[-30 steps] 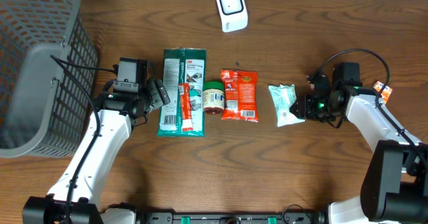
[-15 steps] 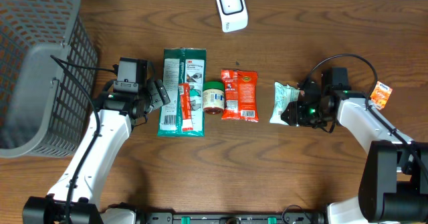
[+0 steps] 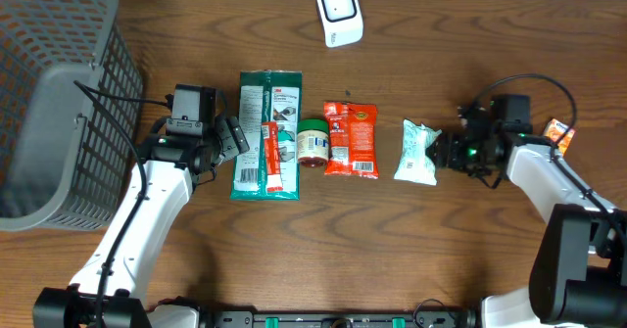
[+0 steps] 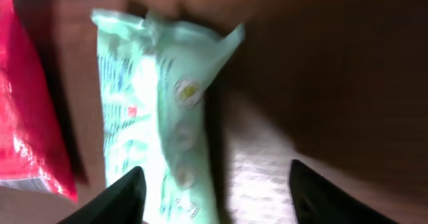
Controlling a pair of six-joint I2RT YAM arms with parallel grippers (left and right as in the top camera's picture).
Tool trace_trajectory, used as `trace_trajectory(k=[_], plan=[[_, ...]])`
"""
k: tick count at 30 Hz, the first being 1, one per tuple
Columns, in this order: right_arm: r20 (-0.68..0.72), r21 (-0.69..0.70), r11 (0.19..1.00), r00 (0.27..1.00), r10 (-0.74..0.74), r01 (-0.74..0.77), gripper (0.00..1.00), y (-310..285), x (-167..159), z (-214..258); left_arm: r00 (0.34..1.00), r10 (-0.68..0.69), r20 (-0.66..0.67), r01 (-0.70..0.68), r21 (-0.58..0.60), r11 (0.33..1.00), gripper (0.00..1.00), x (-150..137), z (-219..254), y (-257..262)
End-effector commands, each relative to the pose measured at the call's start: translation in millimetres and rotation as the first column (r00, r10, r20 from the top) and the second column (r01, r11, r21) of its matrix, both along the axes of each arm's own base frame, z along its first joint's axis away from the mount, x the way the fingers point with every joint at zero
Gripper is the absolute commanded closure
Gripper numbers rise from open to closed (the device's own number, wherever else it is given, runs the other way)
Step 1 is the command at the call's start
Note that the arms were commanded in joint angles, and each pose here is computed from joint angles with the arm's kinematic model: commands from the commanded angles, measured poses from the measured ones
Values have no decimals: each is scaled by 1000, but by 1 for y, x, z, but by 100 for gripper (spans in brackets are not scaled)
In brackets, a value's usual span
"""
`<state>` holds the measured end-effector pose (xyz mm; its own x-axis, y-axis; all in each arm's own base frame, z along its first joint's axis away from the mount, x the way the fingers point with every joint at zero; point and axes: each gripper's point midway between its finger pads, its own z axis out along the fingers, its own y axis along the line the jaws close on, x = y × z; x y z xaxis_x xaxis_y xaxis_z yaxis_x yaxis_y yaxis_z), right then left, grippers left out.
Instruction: Scan the item barcode
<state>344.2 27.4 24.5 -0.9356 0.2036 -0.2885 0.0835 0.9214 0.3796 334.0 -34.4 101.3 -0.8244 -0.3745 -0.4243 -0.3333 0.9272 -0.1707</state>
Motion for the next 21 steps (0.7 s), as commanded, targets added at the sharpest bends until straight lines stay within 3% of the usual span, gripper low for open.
trace_trajectory(k=[1,6,15,19,21], plan=[[45,43,999,998,-34,32,31,-2,12,8,1000,4,22,-4,19,1000,13,4,8,4],[123,107,994,992,-6,-8,29,9,26,21,1000,4,22,-4,19,1000,13,4,8,4],[110,115,993,994,-22,9,29,8,31,9,1000,4,22,-4,19,1000,13,5,8,4],[80,132,991,997,-15,4,34,12,30,-5,1000,4,22,-4,19,1000,13,4,8,4],[59,134,991,998,-15,7,40,12,28,-14,1000,4,22,-4,19,1000,13,4,8,4]])
